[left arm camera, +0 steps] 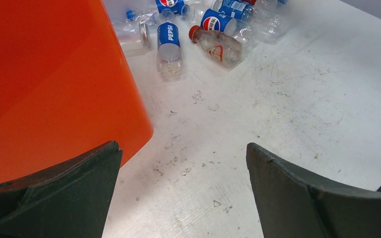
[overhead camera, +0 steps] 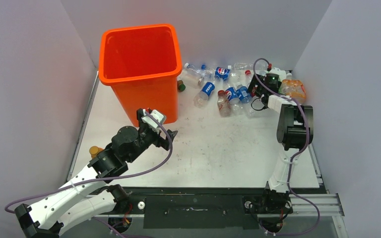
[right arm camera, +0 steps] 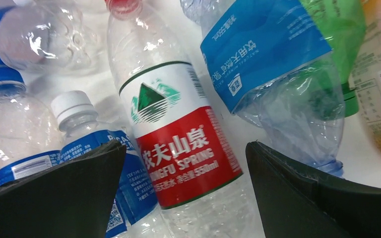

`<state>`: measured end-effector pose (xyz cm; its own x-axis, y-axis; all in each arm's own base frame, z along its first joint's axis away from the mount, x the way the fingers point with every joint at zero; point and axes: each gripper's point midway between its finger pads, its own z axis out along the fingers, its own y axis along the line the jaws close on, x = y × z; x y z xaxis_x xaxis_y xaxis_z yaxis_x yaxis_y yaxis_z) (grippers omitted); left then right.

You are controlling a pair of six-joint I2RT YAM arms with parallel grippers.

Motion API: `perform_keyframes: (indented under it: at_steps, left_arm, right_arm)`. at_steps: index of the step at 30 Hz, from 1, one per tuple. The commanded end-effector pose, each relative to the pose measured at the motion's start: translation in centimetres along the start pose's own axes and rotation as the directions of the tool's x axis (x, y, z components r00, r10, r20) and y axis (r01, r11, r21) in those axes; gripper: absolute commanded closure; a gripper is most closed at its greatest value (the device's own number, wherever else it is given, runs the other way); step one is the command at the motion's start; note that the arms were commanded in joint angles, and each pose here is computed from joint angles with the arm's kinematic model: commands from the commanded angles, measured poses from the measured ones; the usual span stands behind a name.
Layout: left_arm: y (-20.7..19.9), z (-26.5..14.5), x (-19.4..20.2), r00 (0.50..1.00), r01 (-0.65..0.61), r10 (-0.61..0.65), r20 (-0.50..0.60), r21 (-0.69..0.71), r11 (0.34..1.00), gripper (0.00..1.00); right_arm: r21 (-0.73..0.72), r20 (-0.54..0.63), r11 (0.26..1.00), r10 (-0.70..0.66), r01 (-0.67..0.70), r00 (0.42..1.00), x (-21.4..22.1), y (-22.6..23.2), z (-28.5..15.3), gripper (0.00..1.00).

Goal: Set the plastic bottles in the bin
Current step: Pick up the plastic bottle at the center of the board.

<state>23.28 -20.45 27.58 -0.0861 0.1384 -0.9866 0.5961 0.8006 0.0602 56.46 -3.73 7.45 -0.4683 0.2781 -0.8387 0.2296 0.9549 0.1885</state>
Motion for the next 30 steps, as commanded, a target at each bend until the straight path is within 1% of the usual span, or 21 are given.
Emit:
perform_keyframes:
  at_steps: [1, 6, 7, 10, 13, 18, 19, 23, 25, 27, 30]
  left_arm:
    - [0.3, 0.1, -1.8, 0.998, 0.016, -0.016, 0.055, -0.012, 1.0, 0.04]
    - [0.4, 0.1, -1.8, 0.998, 0.017, -0.016, 0.054, -0.018, 1.0, 0.04]
    - [0.4, 0.1, -1.8, 0.998, 0.017, -0.016, 0.054, -0.018, 1.0, 0.04]
    - [0.4, 0.1, -1.7, 0.998, 0.017, -0.016, 0.054, -0.017, 1.0, 0.04]
    - [0.4, 0.1, -1.7, 0.998, 0.016, -0.015, 0.053, -0.018, 1.0, 0.04]
    - [0.7, -0.4, -2.3, 0.997, 0.012, -0.01, 0.074, -0.027, 1.0, 0.04]
    - [0.7, -0.6, -2.5, 0.997, 0.013, -0.01, 0.083, -0.027, 1.0, 0.04]
    - [0.9, -1.1, -3.1, 0.993, 0.019, -0.015, 0.113, -0.028, 0.999, 0.04]
    - [0.9, -1.2, -3.3, 0.992, 0.019, -0.015, 0.123, -0.026, 0.999, 0.04]
    - [0.6, -1.4, -3.4, 0.992, 0.019, -0.016, 0.128, -0.016, 1.0, 0.04]
    - [0.2, -1.7, -3.9, 0.989, 0.014, -0.016, 0.148, 0.01, 1.0, 0.04]
  right_arm:
    - [0.035, -0.003, 0.997, -0.072, 0.072, 0.997, -1.1, -0.1, 0.7, 0.04]
    - [0.061, -0.039, 0.995, -0.079, 0.081, 0.996, 0.6, -0.2, 1.3, 0.02]
    - [0.063, -0.043, 0.995, -0.08, 0.082, 0.996, 0.8, -0.1, 1.3, 0.0]
    - [0.058, -0.052, 0.996, -0.071, 0.073, 0.996, 1.5, 0.2, 1.2, 0.1]
    - [0.045, -0.047, 0.998, -0.052, 0.054, 0.998, 1.5, 0.6, 0.9, 0.22]
    - [0.023, -0.007, 0.999, -0.04, 0.04, 0.999, 0.1, 1.5, -0.6, 0.42]
    - [0.019, 0.009, 0.999, -0.039, 0.039, 0.999, -0.6, 1.8, -1.2, 0.44]
    - [0.012, 0.101, 1.0, -0.001, 0.0, 0.995, -4.3, 2.5, -4.4, 0.46]
    - [0.008, 0.161, 0.999, 0.033, -0.035, 0.986, -6.6, 2.8, -6.8, 0.47]
    - [-0.023, 0.251, 0.997, 0.082, -0.078, 0.965, -9.6, 3.6, -10.7, 0.47]
    - [-0.143, 0.346, 0.982, 0.169, -0.126, 0.923, -11.4, 7.1, -16.9, 0.49]
